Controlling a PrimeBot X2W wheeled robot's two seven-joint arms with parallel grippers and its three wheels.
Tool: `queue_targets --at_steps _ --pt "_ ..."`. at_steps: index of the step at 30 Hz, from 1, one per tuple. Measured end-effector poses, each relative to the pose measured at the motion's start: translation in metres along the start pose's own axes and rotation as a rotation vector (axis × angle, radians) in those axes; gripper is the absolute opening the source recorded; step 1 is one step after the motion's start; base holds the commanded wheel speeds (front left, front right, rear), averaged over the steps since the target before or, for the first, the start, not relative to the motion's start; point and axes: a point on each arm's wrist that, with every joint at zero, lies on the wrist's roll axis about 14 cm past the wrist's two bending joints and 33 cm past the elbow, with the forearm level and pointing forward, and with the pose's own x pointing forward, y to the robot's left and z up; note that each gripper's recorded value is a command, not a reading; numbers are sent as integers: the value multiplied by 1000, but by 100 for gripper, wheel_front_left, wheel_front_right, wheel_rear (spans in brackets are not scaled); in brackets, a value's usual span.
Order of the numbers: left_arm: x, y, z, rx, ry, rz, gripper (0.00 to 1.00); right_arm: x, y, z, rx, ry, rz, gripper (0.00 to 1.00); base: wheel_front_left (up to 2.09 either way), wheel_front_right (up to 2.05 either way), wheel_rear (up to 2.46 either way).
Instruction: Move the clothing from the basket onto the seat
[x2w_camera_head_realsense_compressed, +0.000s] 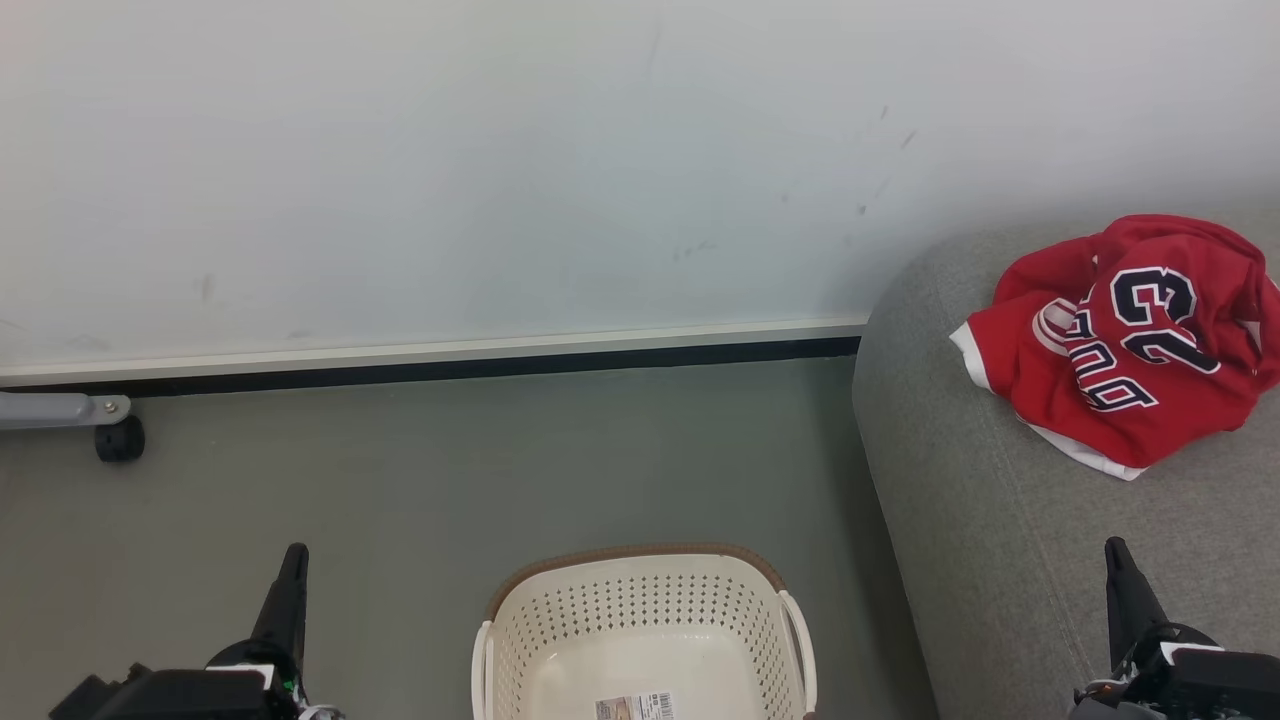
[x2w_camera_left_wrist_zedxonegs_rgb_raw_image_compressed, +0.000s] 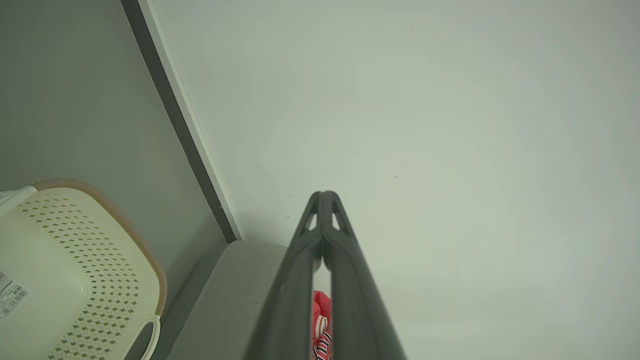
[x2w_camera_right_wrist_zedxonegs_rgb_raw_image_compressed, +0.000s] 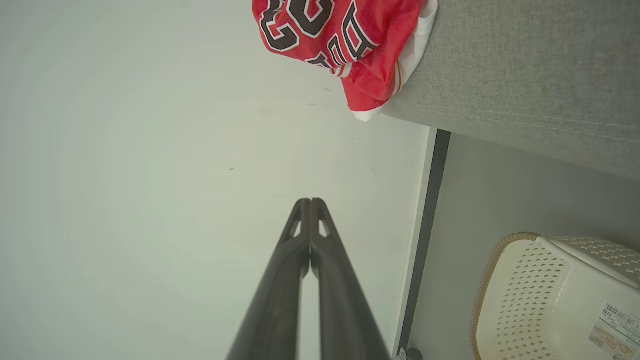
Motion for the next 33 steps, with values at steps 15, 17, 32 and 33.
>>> queue_targets --at_steps 15,17,32,33 --pt "0 0 0 0 0 0 0 0 0 0 0 0 0 0 0 0 0" --pt "0 0 0 0 0 0 0 0 0 0 0 0 0 0 0 0 0" --pt "0 0 0 0 0 0 0 0 0 0 0 0 0 0 0 0 0" --pt "0 0 0 0 0 0 0 0 0 0 0 0 0 0 0 0 0"
